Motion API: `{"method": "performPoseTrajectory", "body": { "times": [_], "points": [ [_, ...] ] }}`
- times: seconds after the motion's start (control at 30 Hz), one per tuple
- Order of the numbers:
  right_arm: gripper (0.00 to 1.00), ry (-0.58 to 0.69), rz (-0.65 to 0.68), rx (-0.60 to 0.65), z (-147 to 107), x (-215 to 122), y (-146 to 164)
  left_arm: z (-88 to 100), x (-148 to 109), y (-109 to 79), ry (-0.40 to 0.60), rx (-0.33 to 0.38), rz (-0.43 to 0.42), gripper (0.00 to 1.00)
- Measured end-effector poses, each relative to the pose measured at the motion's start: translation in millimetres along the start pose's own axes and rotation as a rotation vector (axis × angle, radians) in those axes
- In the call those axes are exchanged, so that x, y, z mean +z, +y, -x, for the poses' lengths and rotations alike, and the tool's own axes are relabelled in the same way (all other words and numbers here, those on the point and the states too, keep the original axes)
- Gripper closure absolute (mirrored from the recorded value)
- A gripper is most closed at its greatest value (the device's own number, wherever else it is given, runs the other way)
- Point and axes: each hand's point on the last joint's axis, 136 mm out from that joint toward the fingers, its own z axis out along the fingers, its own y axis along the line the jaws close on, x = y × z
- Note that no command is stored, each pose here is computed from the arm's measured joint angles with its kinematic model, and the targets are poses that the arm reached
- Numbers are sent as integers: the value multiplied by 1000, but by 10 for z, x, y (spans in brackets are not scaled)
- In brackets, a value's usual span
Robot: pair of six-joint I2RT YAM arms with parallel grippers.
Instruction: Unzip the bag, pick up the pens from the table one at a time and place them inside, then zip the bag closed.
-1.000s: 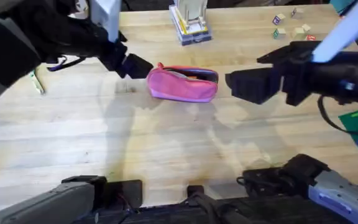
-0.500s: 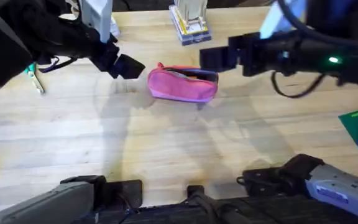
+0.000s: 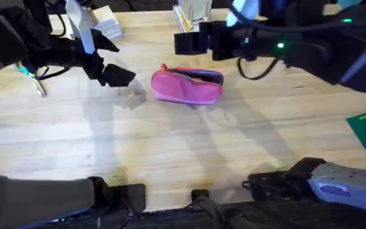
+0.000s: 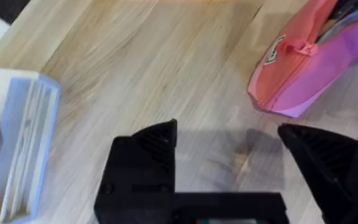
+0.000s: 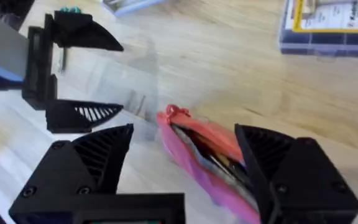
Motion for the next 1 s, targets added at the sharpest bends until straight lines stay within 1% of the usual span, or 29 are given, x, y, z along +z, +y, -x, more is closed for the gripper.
{"method": "performPoseTrajectory", "body": {
  "times": [0.13, 0.27, 0.3, 0.47, 0.63, 0.8, 0.9, 1.0],
  "points": [
    [4, -25, 21, -7, 62, 198, 25, 30, 46, -47, -46, 37, -44, 8],
    [4, -33, 27, 15, 75, 396, -7, 17, 103, -90, -69, 49, -82, 7],
    [4, -27, 27, 37, 46, 540, -44, -47, 148, -214, -77, 58, -147, 7],
    [4, 6, 19, 54, -64, 703, -89, -134, 200, -362, -88, 103, -222, 7],
    [4, 38, 23, 58, -187, 847, -70, -170, 234, -385, -95, 131, -240, 8],
    [4, 79, 38, 51, -370, 1044, 9, -159, 234, -383, -104, 152, -239, 7],
    [4, 110, 38, 71, -488, 1123, 34, -155, 233, -384, -107, 154, -239, 8],
    [4, 126, 33, 105, -550, 1170, 29, -154, 233, -384, -107, 157, -239, 6]
  ]
}}
